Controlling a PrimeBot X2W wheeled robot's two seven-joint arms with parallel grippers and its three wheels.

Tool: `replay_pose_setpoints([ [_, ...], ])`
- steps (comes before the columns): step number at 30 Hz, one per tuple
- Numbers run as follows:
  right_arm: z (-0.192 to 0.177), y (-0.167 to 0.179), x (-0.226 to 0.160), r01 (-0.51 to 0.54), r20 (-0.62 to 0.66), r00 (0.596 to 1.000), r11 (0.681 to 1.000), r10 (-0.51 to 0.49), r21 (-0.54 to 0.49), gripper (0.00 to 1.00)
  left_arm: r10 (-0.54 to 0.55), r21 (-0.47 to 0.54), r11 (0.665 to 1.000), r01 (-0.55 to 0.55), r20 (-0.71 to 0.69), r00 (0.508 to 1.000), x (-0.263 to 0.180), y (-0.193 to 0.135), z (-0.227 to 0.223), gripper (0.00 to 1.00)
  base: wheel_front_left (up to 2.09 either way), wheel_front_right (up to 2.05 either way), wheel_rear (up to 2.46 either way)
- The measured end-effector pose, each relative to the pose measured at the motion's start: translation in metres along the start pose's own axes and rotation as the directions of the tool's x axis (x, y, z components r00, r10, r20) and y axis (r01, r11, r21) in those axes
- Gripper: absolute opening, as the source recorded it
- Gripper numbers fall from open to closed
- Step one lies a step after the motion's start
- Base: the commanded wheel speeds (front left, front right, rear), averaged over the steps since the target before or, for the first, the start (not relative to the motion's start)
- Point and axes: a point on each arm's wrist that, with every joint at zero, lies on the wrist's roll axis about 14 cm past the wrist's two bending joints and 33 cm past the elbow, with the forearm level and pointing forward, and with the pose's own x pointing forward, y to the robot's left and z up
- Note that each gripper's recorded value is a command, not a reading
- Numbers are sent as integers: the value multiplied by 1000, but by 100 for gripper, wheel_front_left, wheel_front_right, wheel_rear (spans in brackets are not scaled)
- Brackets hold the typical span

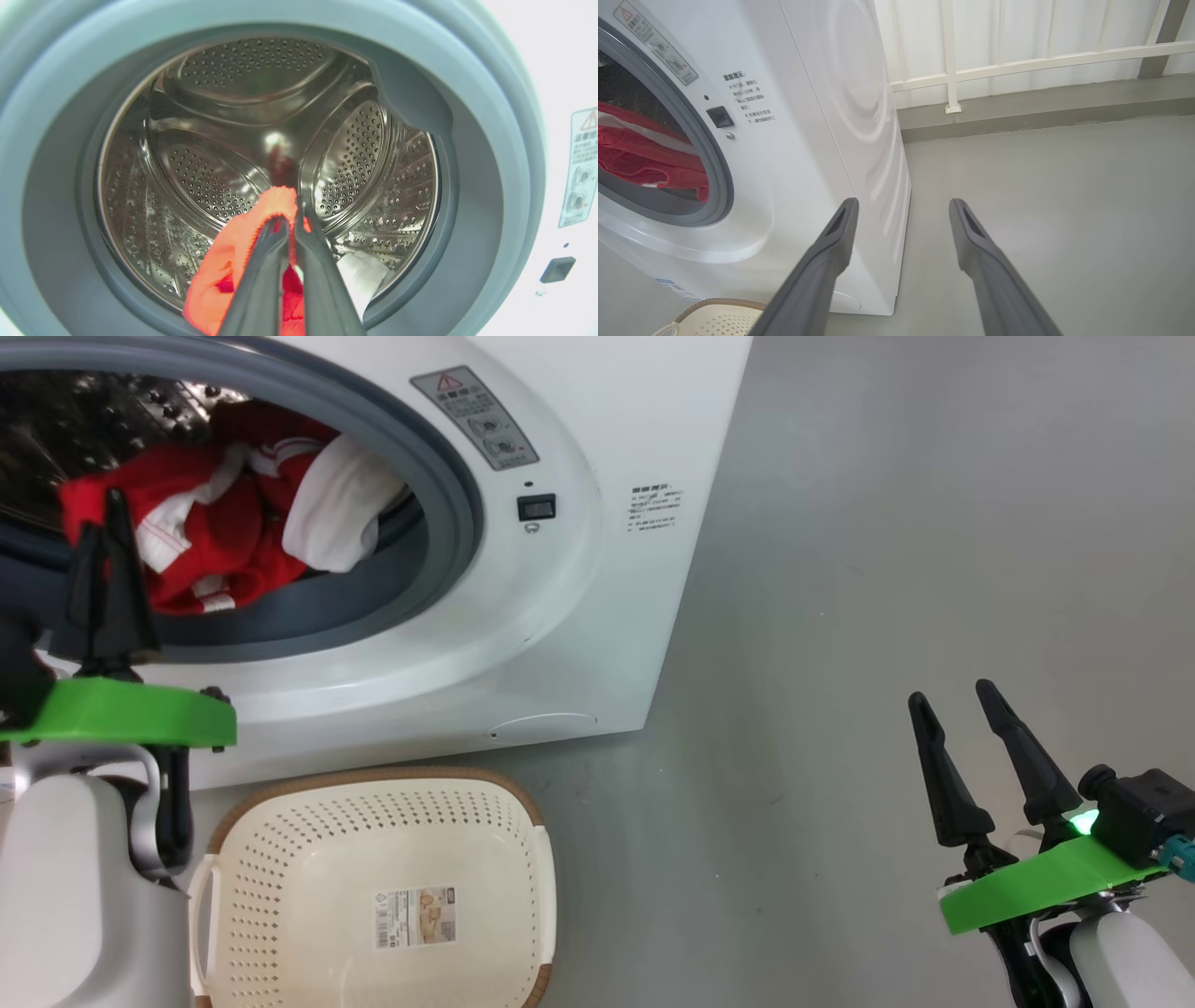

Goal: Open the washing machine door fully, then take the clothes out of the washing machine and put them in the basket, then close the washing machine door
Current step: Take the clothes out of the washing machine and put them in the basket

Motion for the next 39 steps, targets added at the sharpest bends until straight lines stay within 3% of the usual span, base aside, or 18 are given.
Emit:
replay_pose_setpoints([
  [16,4,4,-3,-12,11,1000,1000,12,1,100,16,24,999,-24,305,952,-37,-1,98,0,0,0,0],
  [23,5,4,-3,-15,13,1000,1000,15,-2,100,-6,42,999,-11,372,928,-49,-7,120,0,0,0,0],
  [30,5,4,-2,-15,11,1000,1000,15,-3,100,-31,42,999,19,316,948,-58,-16,101,0,0,0,0],
  [39,1,1,-3,-7,0,1000,1000,7,-4,100,-17,-8,1000,18,108,994,-72,-22,30,0,0,0,0],
])
